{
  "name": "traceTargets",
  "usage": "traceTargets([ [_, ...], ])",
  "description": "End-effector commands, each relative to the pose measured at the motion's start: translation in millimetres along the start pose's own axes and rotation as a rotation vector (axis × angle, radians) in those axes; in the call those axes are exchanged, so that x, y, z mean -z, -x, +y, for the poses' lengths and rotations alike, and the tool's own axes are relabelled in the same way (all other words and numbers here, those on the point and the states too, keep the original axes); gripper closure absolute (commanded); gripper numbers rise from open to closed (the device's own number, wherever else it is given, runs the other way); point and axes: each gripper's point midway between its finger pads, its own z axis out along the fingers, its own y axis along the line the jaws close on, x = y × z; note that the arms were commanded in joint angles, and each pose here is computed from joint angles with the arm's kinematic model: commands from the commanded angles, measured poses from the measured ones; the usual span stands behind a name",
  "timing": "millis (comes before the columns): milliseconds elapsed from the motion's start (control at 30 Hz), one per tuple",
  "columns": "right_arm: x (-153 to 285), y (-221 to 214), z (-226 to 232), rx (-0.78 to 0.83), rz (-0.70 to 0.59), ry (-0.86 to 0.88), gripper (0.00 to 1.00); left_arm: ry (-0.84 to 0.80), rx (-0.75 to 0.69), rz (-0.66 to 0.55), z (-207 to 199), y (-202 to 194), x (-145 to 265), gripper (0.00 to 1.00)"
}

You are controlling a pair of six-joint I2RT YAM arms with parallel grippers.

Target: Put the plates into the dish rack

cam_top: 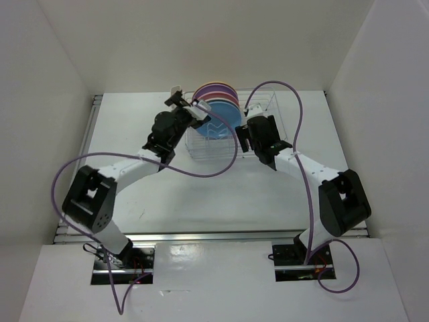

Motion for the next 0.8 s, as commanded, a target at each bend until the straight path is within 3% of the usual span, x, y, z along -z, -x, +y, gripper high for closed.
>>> traceTargets([
  [0, -5, 0, -2, -0.002, -0.011, -0.015, 0.0, 0.05, 0.086, -0.004, 28, 28, 27, 0.0],
  [67, -7, 3, -1, -0.012, -0.014, -0.016, 0.0, 0.045, 0.142, 0.037, 29, 21, 33, 0.0],
  [200, -7, 16, -6, -0.019, -0.026, -0.041, 0.0, 0.037, 0.307, 0.292, 30, -46, 35, 0.0],
  [333, 1, 37, -24, -0.025, -0.046, -0.114, 0.0, 0.163, 0.568, 0.487, 74, -114, 45, 0.0],
  [367, 8, 48, -33, -0.041, -0.071, -0.147, 0.0, 0.148, 0.711, 0.464, 74, -114, 44, 0.0],
  [433, 23, 69, -62, -0.057, -0.11, -0.279, 0.0, 0.145, 0.856, 0.434, 85, -122, 54, 0.0],
  [467, 38, 82, -77, -0.078, -0.143, -0.333, 0.0, 0.12, 0.902, 0.363, 100, -117, 55, 0.0],
  [533, 65, 117, -104, -0.11, -0.248, -0.421, 0.0, 0.135, 0.889, 0.281, 115, -97, 61, 0.0],
  [633, 128, 192, -136, -0.168, -0.499, -0.429, 0.0, 0.14, 0.753, 0.137, 141, -47, 60, 0.0],
  [767, 199, 269, -165, -0.253, -0.718, -0.393, 0.0, 0.126, 0.662, 0.082, 173, 2, 50, 0.0],
])
